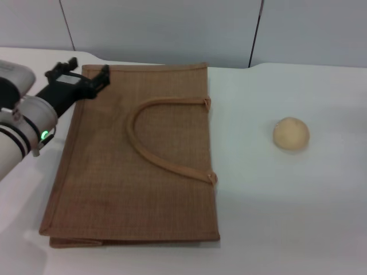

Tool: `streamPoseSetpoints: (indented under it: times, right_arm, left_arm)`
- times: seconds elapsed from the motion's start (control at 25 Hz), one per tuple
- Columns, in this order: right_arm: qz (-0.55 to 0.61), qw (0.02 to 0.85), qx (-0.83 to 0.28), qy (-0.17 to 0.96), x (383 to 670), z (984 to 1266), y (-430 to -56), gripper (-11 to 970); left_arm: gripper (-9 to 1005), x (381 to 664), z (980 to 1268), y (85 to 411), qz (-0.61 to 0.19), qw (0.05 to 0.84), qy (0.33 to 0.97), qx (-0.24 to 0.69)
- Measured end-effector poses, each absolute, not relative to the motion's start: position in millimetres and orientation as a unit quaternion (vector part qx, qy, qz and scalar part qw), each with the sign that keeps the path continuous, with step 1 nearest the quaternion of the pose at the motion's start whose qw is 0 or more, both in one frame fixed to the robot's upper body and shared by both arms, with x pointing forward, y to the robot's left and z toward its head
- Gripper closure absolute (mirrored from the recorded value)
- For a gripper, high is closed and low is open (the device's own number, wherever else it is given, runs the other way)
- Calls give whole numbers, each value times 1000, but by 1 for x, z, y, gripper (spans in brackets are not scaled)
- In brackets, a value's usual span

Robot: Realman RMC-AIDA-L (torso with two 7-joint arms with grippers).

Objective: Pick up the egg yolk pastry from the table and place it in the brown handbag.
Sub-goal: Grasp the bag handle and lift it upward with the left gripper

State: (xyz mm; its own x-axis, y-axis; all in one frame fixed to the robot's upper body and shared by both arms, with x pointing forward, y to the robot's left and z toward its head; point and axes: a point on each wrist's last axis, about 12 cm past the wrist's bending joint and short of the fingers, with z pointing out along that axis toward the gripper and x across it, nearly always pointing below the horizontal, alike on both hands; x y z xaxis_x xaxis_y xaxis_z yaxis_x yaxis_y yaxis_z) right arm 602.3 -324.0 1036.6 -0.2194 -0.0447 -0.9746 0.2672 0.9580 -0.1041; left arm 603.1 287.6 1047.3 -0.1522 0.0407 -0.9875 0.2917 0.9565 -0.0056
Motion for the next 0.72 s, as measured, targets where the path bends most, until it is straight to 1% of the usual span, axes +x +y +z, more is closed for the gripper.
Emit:
streamPoseSetpoints:
  times: [0.4, 0.72]
  right_arm:
    - [-122, 614, 73, 776, 604, 1036, -324, 81]
    - [-123, 614, 73, 776, 604, 1036, -324, 81]
  left_arm:
    - [182, 609, 1045, 262, -134, 590, 768, 208]
    - [183, 608, 1043, 260, -145, 564, 775, 244]
